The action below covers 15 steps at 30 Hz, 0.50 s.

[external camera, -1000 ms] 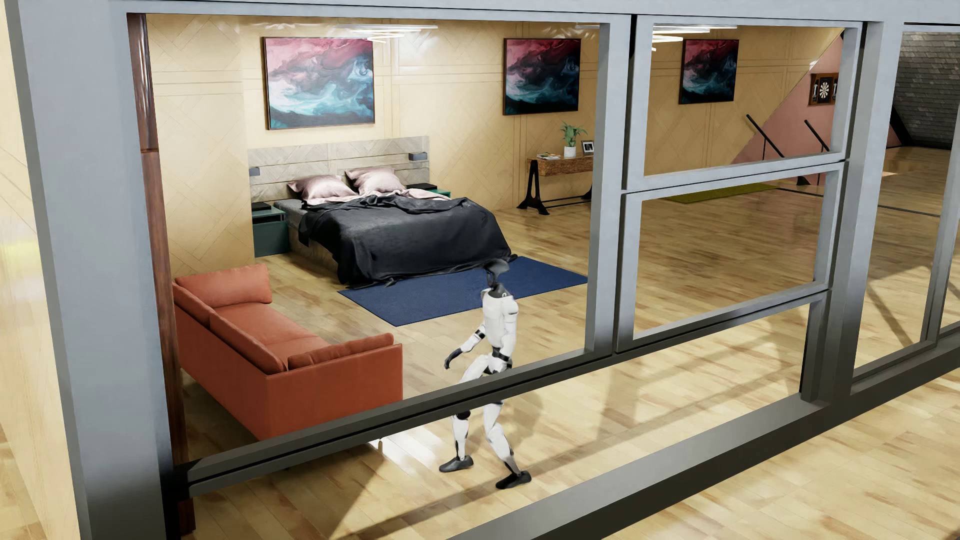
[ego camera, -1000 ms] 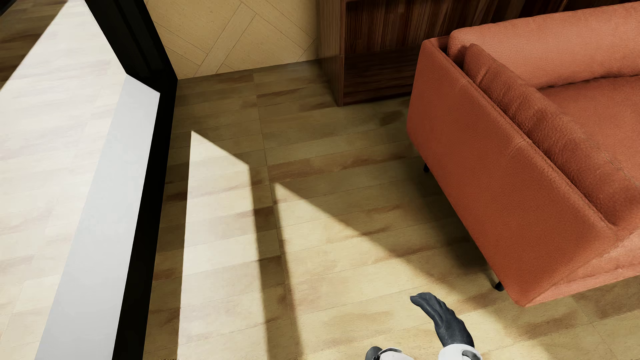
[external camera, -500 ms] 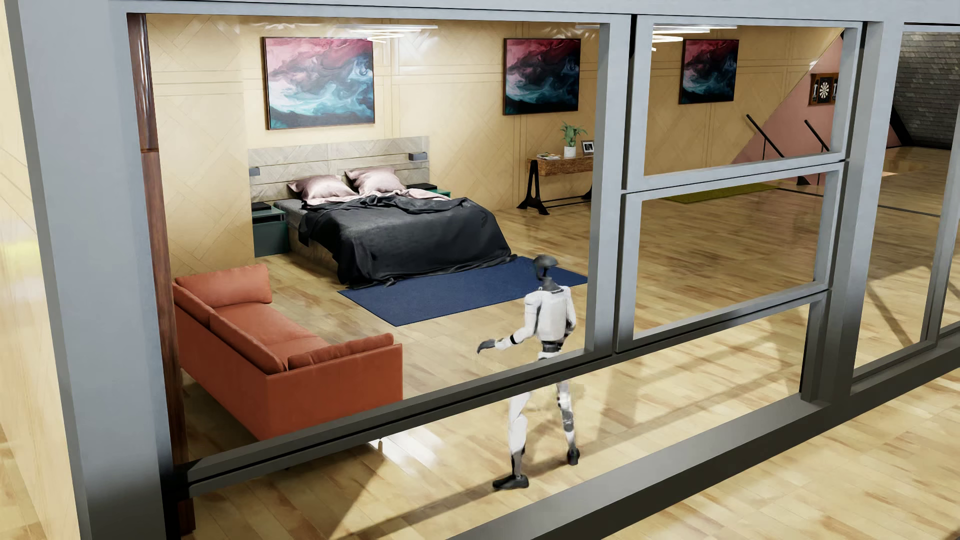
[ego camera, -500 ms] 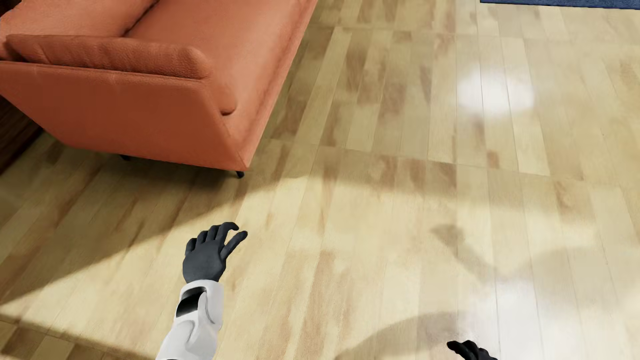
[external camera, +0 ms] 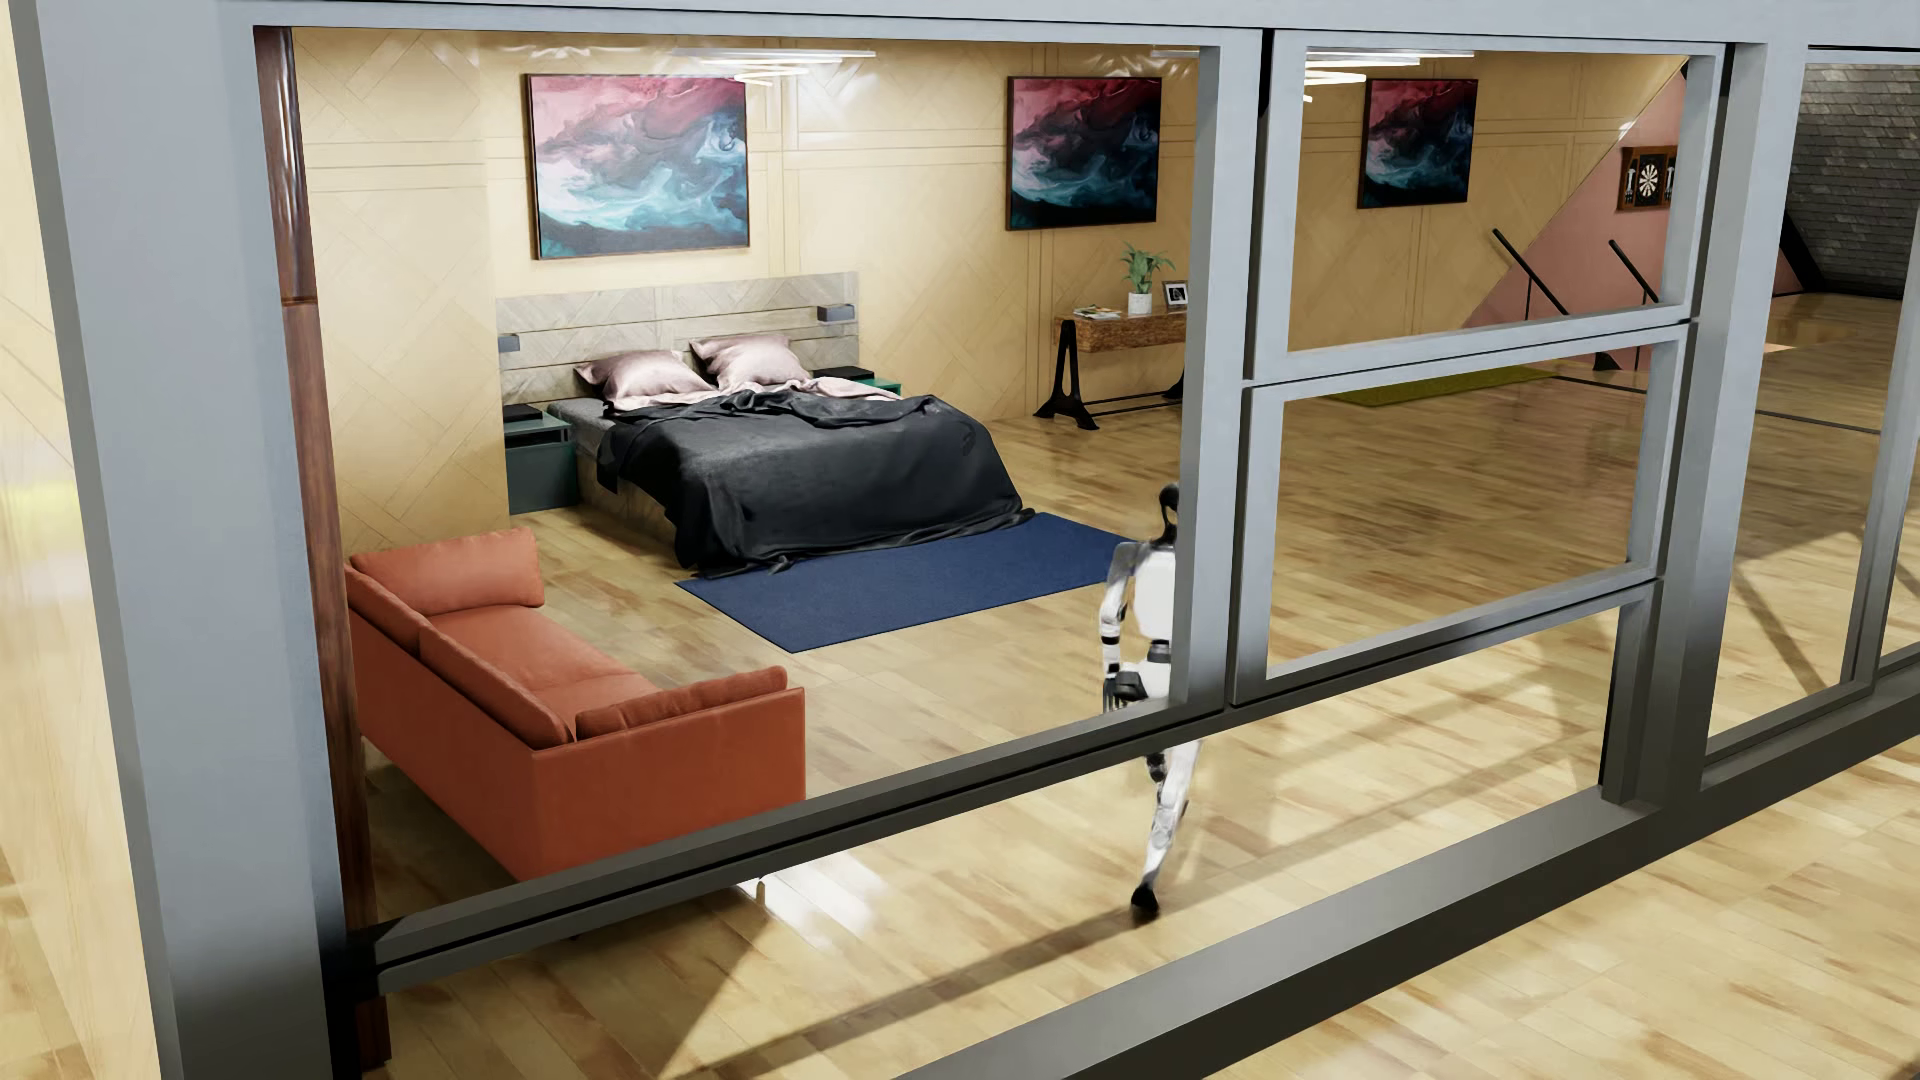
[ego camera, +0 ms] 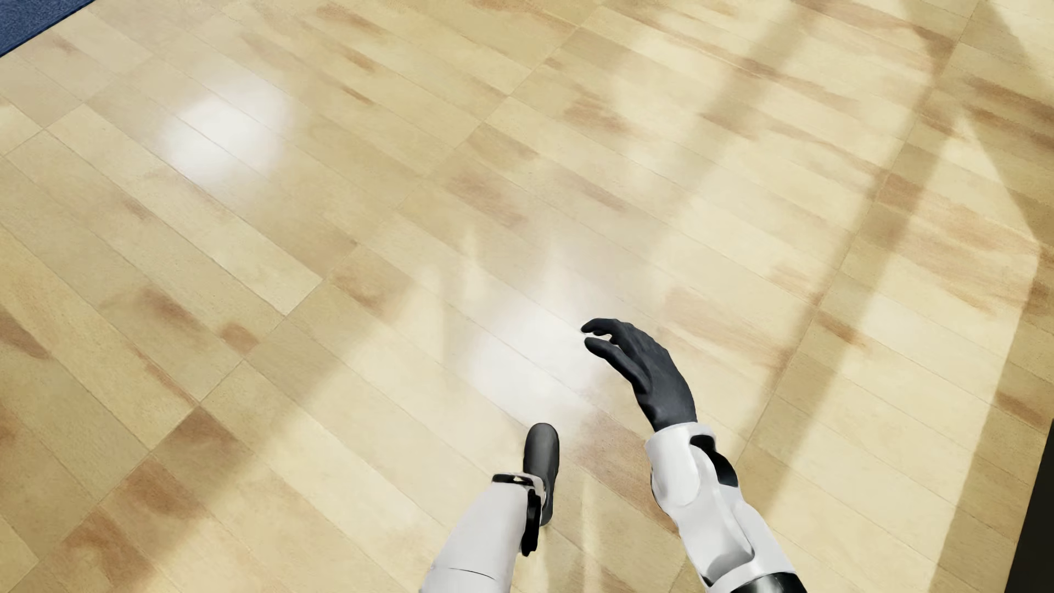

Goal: Go to the bed

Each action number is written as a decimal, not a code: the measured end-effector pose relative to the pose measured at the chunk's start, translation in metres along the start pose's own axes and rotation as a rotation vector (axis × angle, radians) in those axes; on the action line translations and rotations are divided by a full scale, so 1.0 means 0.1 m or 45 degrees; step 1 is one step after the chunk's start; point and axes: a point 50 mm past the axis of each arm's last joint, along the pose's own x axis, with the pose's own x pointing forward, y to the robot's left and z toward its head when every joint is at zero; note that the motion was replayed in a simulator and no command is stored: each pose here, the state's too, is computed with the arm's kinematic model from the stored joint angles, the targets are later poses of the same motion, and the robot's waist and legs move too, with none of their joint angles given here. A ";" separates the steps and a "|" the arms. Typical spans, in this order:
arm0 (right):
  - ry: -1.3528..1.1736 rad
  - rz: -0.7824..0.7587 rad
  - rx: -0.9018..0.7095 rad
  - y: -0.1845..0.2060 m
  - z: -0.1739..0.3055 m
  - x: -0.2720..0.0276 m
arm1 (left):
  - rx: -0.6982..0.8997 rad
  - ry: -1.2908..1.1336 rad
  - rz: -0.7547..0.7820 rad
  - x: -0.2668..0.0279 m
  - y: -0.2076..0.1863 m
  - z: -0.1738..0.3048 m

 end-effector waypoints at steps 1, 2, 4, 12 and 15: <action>0.112 -0.011 0.017 0.04 -0.14 -0.06 | 0.030 0.046 -0.037 0.03 -0.01 -0.03; 0.260 0.023 -0.009 0.12 -0.35 -0.17 | 0.023 0.115 -0.072 0.07 0.02 -0.08; 0.608 0.293 -0.187 0.35 -0.89 -0.52 | -0.045 0.230 0.012 0.17 0.32 -0.11; 1.505 1.101 -0.312 0.41 -1.87 -2.80 | -0.282 -0.599 1.233 -0.44 2.34 0.90; 1.693 0.892 -0.181 0.43 -1.75 -3.22 | -0.220 -0.718 1.320 -0.64 2.43 0.99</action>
